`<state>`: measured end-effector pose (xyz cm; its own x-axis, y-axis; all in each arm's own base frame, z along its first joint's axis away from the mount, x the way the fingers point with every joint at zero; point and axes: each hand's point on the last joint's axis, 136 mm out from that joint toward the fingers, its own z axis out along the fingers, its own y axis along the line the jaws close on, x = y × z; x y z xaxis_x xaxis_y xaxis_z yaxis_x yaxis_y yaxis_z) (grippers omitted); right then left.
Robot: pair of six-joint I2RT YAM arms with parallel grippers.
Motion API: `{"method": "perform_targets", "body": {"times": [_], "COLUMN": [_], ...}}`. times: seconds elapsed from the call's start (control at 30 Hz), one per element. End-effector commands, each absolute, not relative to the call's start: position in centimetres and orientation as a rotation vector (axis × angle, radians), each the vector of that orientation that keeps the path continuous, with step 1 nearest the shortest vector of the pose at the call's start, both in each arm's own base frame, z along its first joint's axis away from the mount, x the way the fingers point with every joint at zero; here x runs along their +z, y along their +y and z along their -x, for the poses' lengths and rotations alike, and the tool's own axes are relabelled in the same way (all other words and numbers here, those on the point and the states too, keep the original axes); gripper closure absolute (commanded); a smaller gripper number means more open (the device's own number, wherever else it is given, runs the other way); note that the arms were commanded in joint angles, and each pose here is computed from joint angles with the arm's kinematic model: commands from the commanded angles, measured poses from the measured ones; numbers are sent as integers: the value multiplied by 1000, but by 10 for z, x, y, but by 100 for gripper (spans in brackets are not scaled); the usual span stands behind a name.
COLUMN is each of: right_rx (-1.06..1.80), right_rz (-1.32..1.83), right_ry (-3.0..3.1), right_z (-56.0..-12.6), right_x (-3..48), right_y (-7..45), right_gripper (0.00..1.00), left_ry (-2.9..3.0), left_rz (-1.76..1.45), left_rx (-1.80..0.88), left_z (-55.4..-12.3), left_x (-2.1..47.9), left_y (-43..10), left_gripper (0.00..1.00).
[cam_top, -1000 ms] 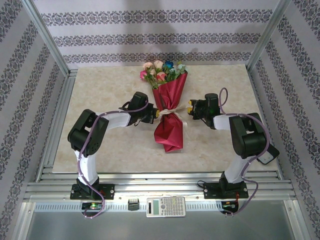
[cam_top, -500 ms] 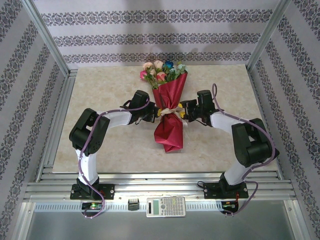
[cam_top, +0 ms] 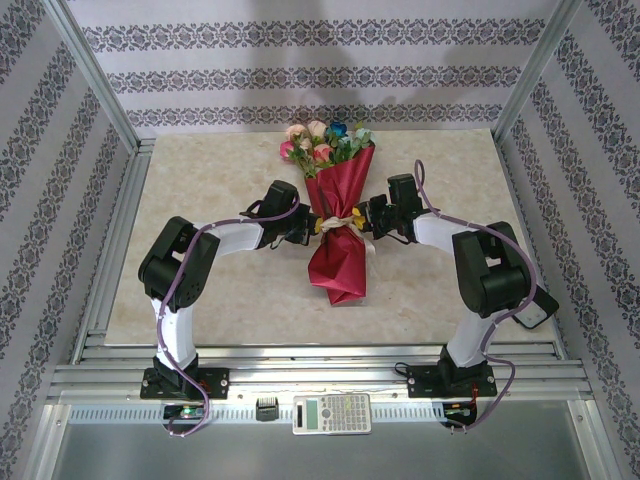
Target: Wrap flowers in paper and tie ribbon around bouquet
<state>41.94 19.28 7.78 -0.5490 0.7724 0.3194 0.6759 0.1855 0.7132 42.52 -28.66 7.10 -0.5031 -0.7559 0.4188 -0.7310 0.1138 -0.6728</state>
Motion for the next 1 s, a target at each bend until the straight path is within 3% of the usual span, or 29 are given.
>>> {"method": "perform_targets", "body": {"times": [0.0,0.33,0.53,0.97], "right_rx": [1287,1269,1246,1190], "right_rz": [-1415,-1413,-1417,-1453], "right_ry": [2354,2348,2336,2283], "right_z": [-420,-428,-427,-425], "right_x": [74,72,76,81], "right_y": [196,196,191,161], "right_gripper": [76,84,100,100], "left_ry": [2348,2345,2345,2353], "left_rz": [1529,1528,1525,1520], "left_rx": [-1366,-1368,-1369,-1307], "left_z": [-426,-427,-427,-422], "left_x": [70,72,74,75], "left_y": [-290,-290,-290,-274], "left_gripper": [100,100,100,100]}}
